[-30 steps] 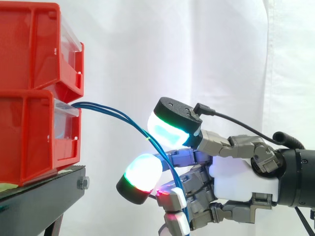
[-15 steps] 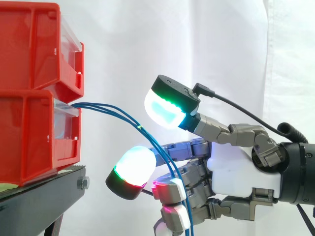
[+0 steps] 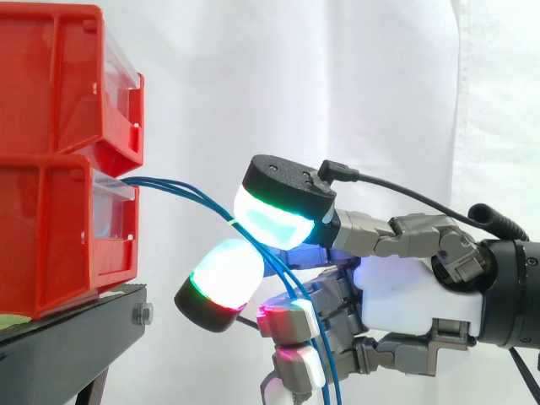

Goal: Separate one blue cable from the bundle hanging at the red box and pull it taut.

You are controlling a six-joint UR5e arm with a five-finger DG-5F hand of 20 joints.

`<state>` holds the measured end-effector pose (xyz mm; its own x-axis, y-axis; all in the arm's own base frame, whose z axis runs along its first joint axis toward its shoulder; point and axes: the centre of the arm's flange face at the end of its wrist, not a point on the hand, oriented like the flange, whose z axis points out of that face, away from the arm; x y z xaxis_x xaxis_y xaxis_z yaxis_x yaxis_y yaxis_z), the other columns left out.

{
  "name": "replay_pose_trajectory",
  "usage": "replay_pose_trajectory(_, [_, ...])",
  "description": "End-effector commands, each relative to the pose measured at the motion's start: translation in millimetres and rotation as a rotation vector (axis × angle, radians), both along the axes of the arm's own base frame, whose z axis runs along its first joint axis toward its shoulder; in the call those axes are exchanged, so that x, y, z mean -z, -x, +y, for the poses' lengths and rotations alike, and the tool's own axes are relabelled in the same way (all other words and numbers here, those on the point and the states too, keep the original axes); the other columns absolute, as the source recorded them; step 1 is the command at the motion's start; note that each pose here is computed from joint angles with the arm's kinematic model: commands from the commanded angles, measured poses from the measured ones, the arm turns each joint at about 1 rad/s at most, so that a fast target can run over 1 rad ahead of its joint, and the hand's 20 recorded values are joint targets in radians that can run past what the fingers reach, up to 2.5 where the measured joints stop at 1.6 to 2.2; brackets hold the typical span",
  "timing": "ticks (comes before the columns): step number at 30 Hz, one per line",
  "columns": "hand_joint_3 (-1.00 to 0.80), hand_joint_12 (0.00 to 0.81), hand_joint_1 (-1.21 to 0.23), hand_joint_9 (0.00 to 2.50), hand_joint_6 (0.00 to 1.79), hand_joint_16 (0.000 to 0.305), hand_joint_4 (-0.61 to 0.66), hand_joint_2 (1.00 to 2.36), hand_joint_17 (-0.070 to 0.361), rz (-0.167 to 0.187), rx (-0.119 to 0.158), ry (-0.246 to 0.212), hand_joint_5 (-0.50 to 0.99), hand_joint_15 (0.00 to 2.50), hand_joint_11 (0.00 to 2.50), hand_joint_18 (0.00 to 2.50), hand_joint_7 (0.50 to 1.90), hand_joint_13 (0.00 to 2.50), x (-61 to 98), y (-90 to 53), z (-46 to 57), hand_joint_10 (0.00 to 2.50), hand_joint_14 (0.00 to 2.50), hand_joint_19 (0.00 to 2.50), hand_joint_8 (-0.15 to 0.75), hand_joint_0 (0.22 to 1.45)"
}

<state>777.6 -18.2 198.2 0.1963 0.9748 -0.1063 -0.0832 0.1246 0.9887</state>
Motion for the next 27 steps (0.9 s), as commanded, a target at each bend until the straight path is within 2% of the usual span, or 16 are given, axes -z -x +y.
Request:
replay_pose_trajectory(1, [-0.31,0.363,-0.66,1.18,0.92,0.051,0.05,1.02,0.115,-0.008,-0.003,-0.007,-0.23,0.85,1.23,0.79,0.92,1.22,-3.9,-2.2,0.9,0.02,0.03,0.62,0.299,0.65])
replay_pose_trajectory(3, [-0.33,0.363,-0.67,1.18,0.93,0.051,0.05,1.02,0.115,-0.008,-0.004,-0.015,-0.24,0.85,1.23,0.79,0.90,1.21,-8.5,-3.6,1.2,0.02,0.03,0.62,0.298,0.67])
replay_pose_trajectory(7, [-0.41,0.361,-0.73,1.15,0.93,0.050,0.04,1.01,0.113,0.030,-0.006,-0.012,-0.24,0.85,1.24,0.79,0.89,1.20,-13.2,-3.3,1.3,0.02,0.03,0.61,0.294,0.70])
replay_pose_trajectory(9, [-0.46,0.355,-0.75,1.15,0.93,0.049,0.03,1.00,0.111,0.036,-0.006,-0.011,-0.24,0.85,1.23,0.78,0.86,1.19,-14.2,-3.4,1.3,0.02,0.03,0.61,0.287,0.73])
replay_pose_trajectory(11, [-0.50,0.351,-0.80,1.15,0.93,0.048,0.02,1.00,0.108,0.043,-0.006,-0.009,-0.24,0.85,1.24,0.77,0.91,1.19,-15.7,-3.7,1.4,0.02,0.03,0.60,0.287,0.76])
replay_pose_trajectory(17, [-0.50,0.338,-0.85,1.18,0.93,0.046,-0.02,1.00,0.104,0.045,-0.003,-0.011,-0.23,0.85,1.26,0.76,0.90,1.19,-15.5,-3.5,-1.1,0.02,0.03,0.59,0.269,0.80])
replay_pose_trajectory(23, [-0.50,0.329,-0.91,1.19,0.92,0.044,-0.04,1.00,0.100,0.046,-0.003,-0.010,-0.22,0.84,1.27,0.73,0.91,1.15,-15.4,-3.3,-1.1,0.02,0.03,0.56,0.252,0.75])
replay_pose_trajectory(27, [-0.50,0.330,-0.93,1.18,0.92,0.044,-0.05,1.00,0.099,0.065,-0.001,-0.011,-0.21,0.84,1.26,0.70,0.92,1.13,-13.4,-1.5,-2.6,0.02,0.03,0.56,0.243,0.71])
